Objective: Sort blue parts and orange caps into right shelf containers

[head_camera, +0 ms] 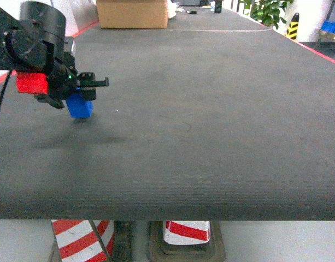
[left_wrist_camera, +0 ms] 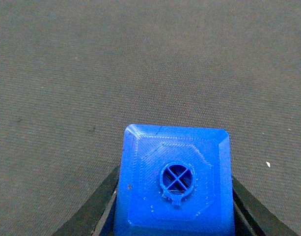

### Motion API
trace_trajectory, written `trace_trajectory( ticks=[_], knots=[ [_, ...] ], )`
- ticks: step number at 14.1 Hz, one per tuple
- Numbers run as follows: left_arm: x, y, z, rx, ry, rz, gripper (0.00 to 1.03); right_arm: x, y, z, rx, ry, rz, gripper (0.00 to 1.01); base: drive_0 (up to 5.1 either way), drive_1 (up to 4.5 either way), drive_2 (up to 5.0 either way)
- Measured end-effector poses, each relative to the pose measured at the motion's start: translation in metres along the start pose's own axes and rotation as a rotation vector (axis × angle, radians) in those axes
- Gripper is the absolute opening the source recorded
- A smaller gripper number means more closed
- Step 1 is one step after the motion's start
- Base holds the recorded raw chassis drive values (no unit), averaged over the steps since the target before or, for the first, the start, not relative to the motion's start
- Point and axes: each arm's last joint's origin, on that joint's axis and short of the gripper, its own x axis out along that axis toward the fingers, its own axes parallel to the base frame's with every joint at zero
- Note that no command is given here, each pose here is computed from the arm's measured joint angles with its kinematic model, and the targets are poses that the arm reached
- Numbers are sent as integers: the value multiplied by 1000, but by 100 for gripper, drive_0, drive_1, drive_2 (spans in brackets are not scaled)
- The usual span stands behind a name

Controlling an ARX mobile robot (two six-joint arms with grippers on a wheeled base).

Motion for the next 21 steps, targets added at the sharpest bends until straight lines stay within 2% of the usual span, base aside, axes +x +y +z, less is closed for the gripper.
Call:
trace_trajectory(
  ticks=[1, 3, 4, 5, 6, 7, 8, 9, 10, 11, 12, 15, 16, 17, 19, 21],
  knots=[
    [-35, 5, 7, 9, -66, -23, 45, 0, 0, 0, 0, -1, 0, 42, 0, 0, 0],
    [-106, 18, 26, 6, -209, -54, 45, 0, 0, 0, 0, -1, 0, 41, 0, 0, 0],
    [-156, 29, 29, 8, -280, -50, 45, 0, 0, 0, 0, -1, 0, 41, 0, 0, 0],
    [-188, 34, 21, 20, -293, -66, 45, 0, 0, 0, 0, -1, 0, 41, 0, 0, 0],
    [-214, 38, 4, 24, -283, -64, 45, 0, 0, 0, 0, 0, 0, 41, 0, 0, 0],
    [-234, 42, -16, 24, -277, -87, 45, 0, 0, 0, 0, -1, 0, 41, 0, 0, 0],
    [-247, 45, -28, 20, -272, -95, 45, 0, 0, 0, 0, 0, 0, 41, 0, 0, 0],
    [-251, 45, -25, 9, -314, -106, 45, 0, 0, 0, 0, -1, 0, 41, 0, 0, 0],
    [-252, 47, -24, -3, -465, -150, 45, -1, 0, 0, 0, -1, 0, 41, 0, 0, 0],
    [-259, 54, -50, -2, -541, -162, 45, -9, 0, -5, 0, 8, 0, 41, 0, 0, 0],
    [-264, 62, -73, -6, -557, -156, 45, -19, 0, -8, 0, 8, 1, 41, 0, 0, 0],
    [-282, 73, -107, -8, -569, -159, 45, -37, 0, -14, 0, 8, 0, 41, 0, 0, 0],
    [-285, 83, -120, -4, -559, -166, 45, -43, 0, -16, 0, 7, 0, 41, 0, 0, 0],
    [-287, 87, -127, -10, -557, -147, 45, -46, 0, -18, 0, -19, -1, 41, 0, 0, 0],
    [-297, 88, -141, -7, -564, -161, 45, -54, 0, -30, 0, 34, 1, 41, 0, 0, 0],
    [-303, 89, -152, -7, -560, -160, 45, -57, 0, -23, 0, -21, -1, 41, 0, 0, 0]
  ],
)
